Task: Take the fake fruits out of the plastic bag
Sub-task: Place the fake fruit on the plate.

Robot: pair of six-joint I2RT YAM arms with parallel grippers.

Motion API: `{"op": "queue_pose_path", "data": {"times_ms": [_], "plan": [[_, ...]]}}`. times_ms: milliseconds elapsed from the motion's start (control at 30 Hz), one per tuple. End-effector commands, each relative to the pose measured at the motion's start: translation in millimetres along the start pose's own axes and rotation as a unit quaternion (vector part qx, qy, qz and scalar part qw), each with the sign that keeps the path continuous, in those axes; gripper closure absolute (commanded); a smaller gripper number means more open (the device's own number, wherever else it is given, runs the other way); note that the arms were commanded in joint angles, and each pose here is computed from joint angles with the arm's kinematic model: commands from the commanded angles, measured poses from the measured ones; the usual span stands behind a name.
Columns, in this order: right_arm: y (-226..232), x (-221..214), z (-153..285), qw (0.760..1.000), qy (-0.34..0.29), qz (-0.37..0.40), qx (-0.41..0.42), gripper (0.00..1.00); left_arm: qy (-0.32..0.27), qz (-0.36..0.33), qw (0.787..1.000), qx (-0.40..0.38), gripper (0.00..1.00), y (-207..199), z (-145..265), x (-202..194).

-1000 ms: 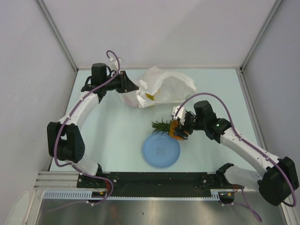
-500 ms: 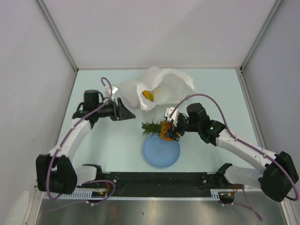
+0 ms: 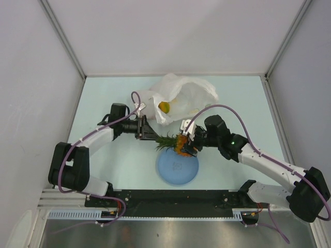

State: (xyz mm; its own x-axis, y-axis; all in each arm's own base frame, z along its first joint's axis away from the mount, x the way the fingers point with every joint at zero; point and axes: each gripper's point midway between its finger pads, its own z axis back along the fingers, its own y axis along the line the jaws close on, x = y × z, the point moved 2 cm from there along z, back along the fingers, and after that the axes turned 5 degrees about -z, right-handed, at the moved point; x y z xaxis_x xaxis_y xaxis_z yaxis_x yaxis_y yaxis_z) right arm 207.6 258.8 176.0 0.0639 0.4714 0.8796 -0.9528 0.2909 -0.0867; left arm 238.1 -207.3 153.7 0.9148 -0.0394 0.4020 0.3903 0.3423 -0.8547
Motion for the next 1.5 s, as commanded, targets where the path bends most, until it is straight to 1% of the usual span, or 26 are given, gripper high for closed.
{"op": "queue_pose_path", "data": {"times_ms": [0, 100, 133, 233, 267, 433, 567, 667, 700, 767, 800, 867, 900, 967, 1000, 1033, 1067, 1100, 1133, 1167, 1200, 1267, 1367, 1400, 1433, 1467], "plan": [[-7, 16, -4, 1.000, -0.025, 0.008, -0.015, 0.68, 0.018, -0.005, 0.999, -0.049, 0.60, -16, 0, 1], [-7, 14, -8, 1.000, -0.021, 0.012, -0.012, 0.69, 0.022, 0.003, 0.998, -0.063, 0.60, -22, 1, 1], [-7, 13, -8, 1.000, -0.019, 0.012, -0.012, 0.68, 0.019, 0.005, 0.998, -0.060, 0.59, -22, 2, 2], [-6, 10, -7, 1.000, -0.013, 0.013, -0.011, 0.68, 0.006, 0.014, 0.999, -0.051, 0.47, -23, 7, 4], [-6, 10, -6, 1.000, -0.012, 0.013, -0.012, 0.68, 0.006, 0.019, 0.999, -0.047, 0.45, -23, 10, 2], [-8, 12, -4, 1.000, -0.014, 0.014, -0.020, 0.68, -0.001, 0.017, 0.999, -0.046, 0.41, -24, 16, -3], [-7, 16, -8, 1.000, -0.019, 0.019, -0.014, 0.68, 0.011, 0.010, 0.999, -0.031, 0.42, -20, 5, -3], [-8, 17, -9, 1.000, -0.016, 0.023, -0.013, 0.68, 0.027, 0.005, 0.999, -0.026, 0.52, -19, -4, -5], [-8, 18, -8, 0.999, -0.016, 0.024, -0.013, 0.68, 0.031, 0.005, 0.999, -0.025, 0.58, -18, -5, -6], [-7, 16, -8, 0.999, -0.012, 0.030, -0.011, 0.68, 0.032, 0.008, 0.999, -0.020, 0.66, -16, -6, -8], [-7, 18, -7, 0.999, -0.013, 0.033, -0.012, 0.68, 0.031, 0.009, 0.999, -0.020, 0.78, -14, -7, -10], [-6, 18, -6, 0.999, -0.010, 0.040, -0.009, 0.68, 0.020, 0.003, 1.000, -0.022, 0.91, -16, -7, -7], [-5, 18, -5, 0.999, -0.009, 0.045, -0.008, 0.68, 0.017, 0.009, 1.000, -0.019, 1.00, -15, -7, -8], [-6, 19, -4, 0.998, -0.004, 0.059, -0.009, 0.66, 0.005, -0.007, 1.000, -0.019, 1.00, -17, -7, -2], [-8, 18, -3, 0.998, 0.000, 0.064, -0.015, 0.52, -0.002, -0.022, 1.000, -0.018, 1.00, -19, -6, 3], [-9, 16, -3, 0.998, 0.009, 0.068, -0.018, 0.40, -0.005, -0.035, 0.999, -0.017, 1.00, -22, -6, 6], [-12, 16, -3, 0.997, 0.014, 0.071, -0.027, 0.33, -0.006, -0.048, 0.999, -0.013, 1.00, -24, -5, 8], [-22, 16, 0, 0.996, 0.022, 0.069, -0.059, 0.27, -0.014, -0.103, 0.995, -0.009, 1.00, -33, -1, 21], [-28, 17, 2, 0.995, 0.025, 0.067, -0.077, 0.19, -0.009, -0.105, 0.994, 0.009, 1.00, -35, 2, 21], [-34, 23, 9, 0.993, 0.019, 0.071, -0.094, 0.16, -0.004, -0.127, 0.992, 0.012, 1.00, -41, 3, 22], [-45, 24, 18, 0.991, 0.019, 0.070, -0.114, 0.06, -0.010, -0.184, 0.983, 0.015, 1.00, -55, 7, 34], [-51, 28, 35, 0.989, 0.013, 0.071, -0.127, 0.00, 0.010, -0.206, 0.978, 0.032, 1.00, -62, 7, 29], [-53, 17, 57, 0.990, 0.032, 0.052, -0.126, 0.00, 0.035, -0.266, 0.963, 0.033, 1.00, -74, 7, 25], [-50, 17, 66, 0.991, 0.026, 0.040, -0.122, 0.00, 0.040, -0.305, 0.951, 0.033, 1.00, -76, 7, 26], [-61, 12, 76, 0.989, 0.023, 0.001, -0.143, 0.00, 0.055, -0.312, 0.948, 0.032, 1.00, -77, 5, 19], [-64, 12, 81, 0.988, 0.017, -0.017, -0.151, 0.00, 0.058, -0.328, 0.942, 0.033, 1.00, -83, 5, 22]]}}
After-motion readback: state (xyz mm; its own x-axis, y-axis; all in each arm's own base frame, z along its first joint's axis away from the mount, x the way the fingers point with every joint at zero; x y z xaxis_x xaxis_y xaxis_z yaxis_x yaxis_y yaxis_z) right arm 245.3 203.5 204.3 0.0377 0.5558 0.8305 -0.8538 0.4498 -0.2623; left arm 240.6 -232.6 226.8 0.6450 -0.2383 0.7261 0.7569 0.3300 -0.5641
